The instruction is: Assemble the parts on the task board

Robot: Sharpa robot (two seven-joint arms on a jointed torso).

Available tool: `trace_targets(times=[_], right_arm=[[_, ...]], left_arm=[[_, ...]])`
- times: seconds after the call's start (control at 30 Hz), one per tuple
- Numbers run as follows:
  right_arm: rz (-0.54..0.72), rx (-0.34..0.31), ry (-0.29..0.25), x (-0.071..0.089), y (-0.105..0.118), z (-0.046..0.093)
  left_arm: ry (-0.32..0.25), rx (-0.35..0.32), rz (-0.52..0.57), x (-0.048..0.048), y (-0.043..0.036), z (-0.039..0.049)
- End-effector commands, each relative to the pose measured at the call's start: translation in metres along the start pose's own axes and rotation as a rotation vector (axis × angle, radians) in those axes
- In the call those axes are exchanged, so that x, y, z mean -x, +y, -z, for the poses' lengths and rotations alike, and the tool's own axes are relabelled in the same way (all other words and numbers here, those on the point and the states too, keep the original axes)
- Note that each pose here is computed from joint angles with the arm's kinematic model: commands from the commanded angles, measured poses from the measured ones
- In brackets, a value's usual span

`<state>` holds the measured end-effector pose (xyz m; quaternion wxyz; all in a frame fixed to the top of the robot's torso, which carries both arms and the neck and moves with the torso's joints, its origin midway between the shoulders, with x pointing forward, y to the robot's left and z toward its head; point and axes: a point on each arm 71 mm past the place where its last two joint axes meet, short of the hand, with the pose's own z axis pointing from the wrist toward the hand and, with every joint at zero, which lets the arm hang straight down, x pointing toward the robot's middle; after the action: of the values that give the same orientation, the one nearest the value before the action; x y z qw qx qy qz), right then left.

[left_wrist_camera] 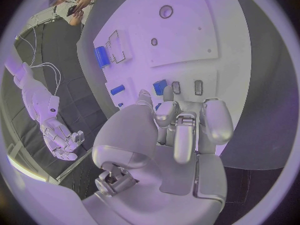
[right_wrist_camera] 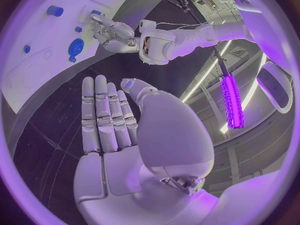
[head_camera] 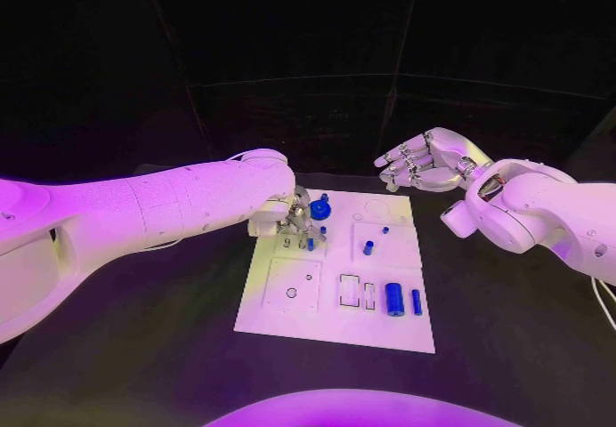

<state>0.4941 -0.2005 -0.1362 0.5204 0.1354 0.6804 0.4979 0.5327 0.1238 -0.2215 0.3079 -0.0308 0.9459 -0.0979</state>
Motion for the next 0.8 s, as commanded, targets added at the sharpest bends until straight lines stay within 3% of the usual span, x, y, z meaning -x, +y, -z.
trace_targets(times=[0.03,0.8], right_arm=[[0.006,0.005,0.013,-0.0007,0.0018,-0.0008],[0.005,0.006,0.027,-0.0037,0.0030,-0.0030]], left_arm=[[0.020,-0.007,-0.004,-0.0010,-0.0011,0.0001],[0.027,0.005,-0.007,-0.0011,0.0004,-0.0010]])
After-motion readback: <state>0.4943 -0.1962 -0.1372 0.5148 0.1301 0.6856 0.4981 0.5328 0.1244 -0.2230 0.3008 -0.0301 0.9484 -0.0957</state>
